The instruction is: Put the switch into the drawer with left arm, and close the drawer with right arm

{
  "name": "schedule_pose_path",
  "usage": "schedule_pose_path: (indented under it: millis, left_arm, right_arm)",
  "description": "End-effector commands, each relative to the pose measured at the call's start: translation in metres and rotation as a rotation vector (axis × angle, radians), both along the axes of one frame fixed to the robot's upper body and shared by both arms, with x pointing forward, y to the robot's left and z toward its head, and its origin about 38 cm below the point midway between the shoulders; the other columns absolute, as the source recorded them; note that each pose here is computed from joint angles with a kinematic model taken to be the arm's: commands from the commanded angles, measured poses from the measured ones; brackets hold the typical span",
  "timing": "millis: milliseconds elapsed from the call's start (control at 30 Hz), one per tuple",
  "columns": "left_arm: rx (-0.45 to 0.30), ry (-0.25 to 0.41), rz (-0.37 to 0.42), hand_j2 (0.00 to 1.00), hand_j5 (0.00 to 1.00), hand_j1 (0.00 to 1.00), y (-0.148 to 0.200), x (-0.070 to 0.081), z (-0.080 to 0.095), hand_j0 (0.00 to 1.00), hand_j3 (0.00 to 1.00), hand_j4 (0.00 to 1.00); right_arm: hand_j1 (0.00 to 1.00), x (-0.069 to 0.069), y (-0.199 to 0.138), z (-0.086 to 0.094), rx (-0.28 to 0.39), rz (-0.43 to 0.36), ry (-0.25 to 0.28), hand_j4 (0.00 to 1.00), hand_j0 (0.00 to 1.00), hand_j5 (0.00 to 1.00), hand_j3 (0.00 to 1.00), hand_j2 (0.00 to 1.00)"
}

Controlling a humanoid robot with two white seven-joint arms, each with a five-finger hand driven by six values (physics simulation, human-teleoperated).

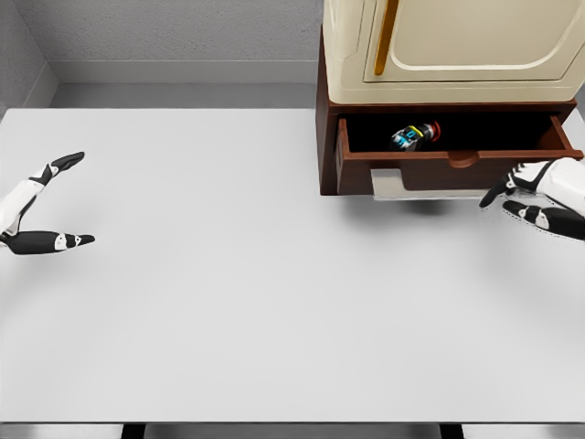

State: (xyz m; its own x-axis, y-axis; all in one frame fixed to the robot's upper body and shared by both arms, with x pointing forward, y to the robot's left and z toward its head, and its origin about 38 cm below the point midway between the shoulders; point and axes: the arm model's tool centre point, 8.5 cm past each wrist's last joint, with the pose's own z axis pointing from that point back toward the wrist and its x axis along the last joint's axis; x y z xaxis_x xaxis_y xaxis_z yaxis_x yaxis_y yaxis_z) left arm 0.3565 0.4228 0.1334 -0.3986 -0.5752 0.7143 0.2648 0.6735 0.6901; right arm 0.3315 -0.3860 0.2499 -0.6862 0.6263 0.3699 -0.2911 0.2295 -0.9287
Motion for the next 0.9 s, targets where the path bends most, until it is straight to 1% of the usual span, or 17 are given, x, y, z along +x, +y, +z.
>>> schedule_pose_path:
  millis: [0, 67, 167, 233, 267, 333, 467, 500, 567, 633, 733, 800, 867]
  left_arm:
    - [-0.007, -0.001, 0.002, 1.0, 1.0, 1.0, 0.0, 0.0, 0.001, 1.0, 1.0, 1.0]
    - [-0.006, 0.002, 0.002, 1.0, 1.0, 1.0, 0.001, -0.001, 0.0, 1.0, 1.0, 1.0]
    - [-0.013, 0.003, 0.002, 1.0, 1.0, 1.0, -0.001, -0.001, -0.002, 1.0, 1.0, 1.0]
    - [-0.013, 0.003, 0.002, 1.0, 1.0, 1.0, -0.001, -0.001, -0.002, 1.0, 1.0, 1.0]
    - [-0.013, 0.003, 0.002, 1.0, 1.0, 1.0, -0.001, -0.001, -0.002, 1.0, 1.0, 1.0]
    - [-0.013, 0.003, 0.002, 1.0, 1.0, 1.0, -0.001, -0.001, -0.002, 1.0, 1.0, 1.0]
    - [-0.013, 0.003, 0.002, 1.0, 1.0, 1.0, -0.001, -0.001, -0.002, 1.0, 1.0, 1.0]
    - [-0.013, 0.003, 0.002, 1.0, 1.0, 1.0, -0.001, -0.001, -0.002, 1.0, 1.0, 1.0]
    - [-0.013, 0.003, 0.002, 1.0, 1.0, 1.0, -0.001, -0.001, -0.002, 1.0, 1.0, 1.0]
    - [-0.013, 0.003, 0.002, 1.0, 1.0, 1.0, -0.001, -0.001, -0.002, 1.0, 1.0, 1.0]
    - [-0.014, 0.002, 0.001, 1.0, 1.0, 1.0, -0.002, -0.001, -0.002, 1.0, 1.0, 1.0]
    - [-0.014, 0.0, -0.002, 1.0, 1.0, 1.0, -0.003, -0.002, -0.001, 1.0, 1.0, 1.0]
    - [-0.014, 0.0, -0.002, 1.0, 1.0, 1.0, -0.003, -0.002, -0.001, 1.0, 1.0, 1.0]
  right_arm:
    - [0.52, -0.001, -0.002, -0.025, -0.004, -0.009, 0.068, 0.52, 0.52, 0.52, 0.52, 0.52]
    - [0.52, 0.002, -0.003, -0.028, -0.008, -0.021, 0.061, 0.52, 0.52, 0.52, 0.52, 0.52]
    - [0.52, 0.002, -0.005, -0.028, -0.015, -0.024, 0.064, 0.52, 0.52, 0.52, 0.52, 0.52]
    - [0.53, 0.003, -0.008, -0.023, -0.012, -0.03, 0.058, 0.53, 0.53, 0.53, 0.53, 0.53]
    - [0.53, 0.003, -0.008, -0.021, 0.002, -0.031, 0.061, 0.53, 0.53, 0.53, 0.53, 0.53]
    - [0.54, 0.002, -0.018, -0.012, -0.031, -0.037, 0.07, 0.54, 0.54, 0.54, 0.54, 0.54]
    - [0.55, 0.001, -0.031, -0.006, -0.021, -0.069, 0.087, 0.55, 0.55, 0.55, 0.55, 0.55]
    - [0.56, 0.001, -0.035, -0.004, -0.023, -0.08, 0.082, 0.56, 0.56, 0.56, 0.56, 0.56]
    - [0.57, 0.001, -0.042, 0.0, 0.003, -0.105, 0.081, 0.57, 0.57, 0.57, 0.57, 0.57]
    - [0.58, -0.001, -0.051, 0.012, 0.048, -0.135, 0.061, 0.58, 0.58, 0.58, 0.58, 0.58]
    - [0.6, -0.001, -0.058, 0.022, 0.133, -0.158, 0.048, 0.6, 0.6, 0.6, 0.6, 0.6]
    - [0.6, 0.0, -0.059, 0.026, 0.16, -0.164, 0.039, 0.6, 0.6, 0.6, 0.6, 0.6]
    - [0.62, -0.001, -0.059, 0.025, 0.16, -0.164, 0.042, 0.62, 0.62, 0.62, 0.62, 0.62]
